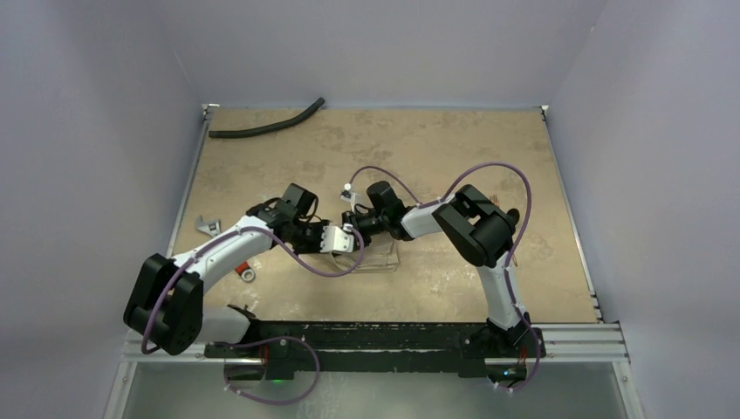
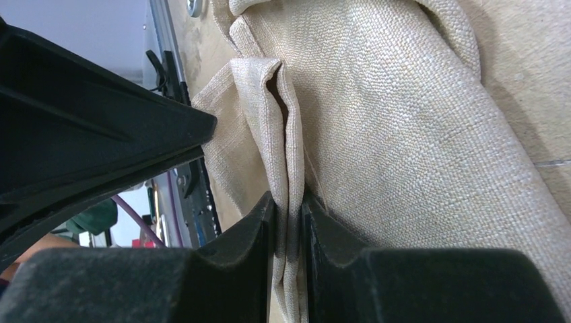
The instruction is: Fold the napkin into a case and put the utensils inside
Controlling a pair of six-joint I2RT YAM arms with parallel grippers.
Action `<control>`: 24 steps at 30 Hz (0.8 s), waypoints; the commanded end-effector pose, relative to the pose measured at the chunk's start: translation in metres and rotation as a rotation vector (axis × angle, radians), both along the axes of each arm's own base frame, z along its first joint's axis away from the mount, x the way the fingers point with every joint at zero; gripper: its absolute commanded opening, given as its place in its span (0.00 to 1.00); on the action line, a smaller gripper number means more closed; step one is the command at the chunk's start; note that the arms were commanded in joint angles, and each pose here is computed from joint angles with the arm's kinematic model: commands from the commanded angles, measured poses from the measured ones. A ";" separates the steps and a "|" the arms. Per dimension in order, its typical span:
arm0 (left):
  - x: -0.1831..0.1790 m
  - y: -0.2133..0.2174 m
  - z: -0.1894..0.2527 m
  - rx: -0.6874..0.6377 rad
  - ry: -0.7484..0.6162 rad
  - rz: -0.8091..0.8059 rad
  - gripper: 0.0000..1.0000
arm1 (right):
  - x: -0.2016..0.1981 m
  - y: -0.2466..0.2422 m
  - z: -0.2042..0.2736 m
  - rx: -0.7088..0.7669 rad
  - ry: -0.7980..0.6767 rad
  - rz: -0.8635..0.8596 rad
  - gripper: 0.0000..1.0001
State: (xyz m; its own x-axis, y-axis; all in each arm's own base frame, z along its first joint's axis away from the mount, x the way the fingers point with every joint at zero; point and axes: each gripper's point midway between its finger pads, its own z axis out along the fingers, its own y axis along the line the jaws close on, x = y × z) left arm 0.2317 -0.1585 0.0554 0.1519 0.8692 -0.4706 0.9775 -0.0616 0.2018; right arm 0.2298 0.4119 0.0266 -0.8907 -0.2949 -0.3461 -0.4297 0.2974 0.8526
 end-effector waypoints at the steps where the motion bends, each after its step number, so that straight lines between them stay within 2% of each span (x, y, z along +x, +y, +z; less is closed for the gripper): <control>1: 0.006 -0.010 0.013 -0.052 -0.010 0.019 0.00 | 0.002 0.002 0.011 0.002 -0.049 0.002 0.24; 11: 0.037 -0.003 0.000 -0.011 -0.120 0.115 0.00 | 0.002 0.005 0.023 0.037 -0.066 0.016 0.36; 19: 0.039 0.000 -0.012 -0.005 -0.108 0.174 0.00 | -0.001 0.004 0.033 0.063 -0.043 0.010 0.50; 24: 0.039 0.007 -0.012 -0.027 -0.074 0.241 0.00 | 0.001 0.006 0.042 0.087 -0.046 -0.008 0.51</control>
State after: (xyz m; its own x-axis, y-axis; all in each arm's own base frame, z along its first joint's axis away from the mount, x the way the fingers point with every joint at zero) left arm 0.2618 -0.1553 0.0400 0.0371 0.8865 -0.4613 0.9590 0.0982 0.2658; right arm 0.2315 0.4143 0.0416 -0.8869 -0.2768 -0.3699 -0.4419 0.2744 0.8541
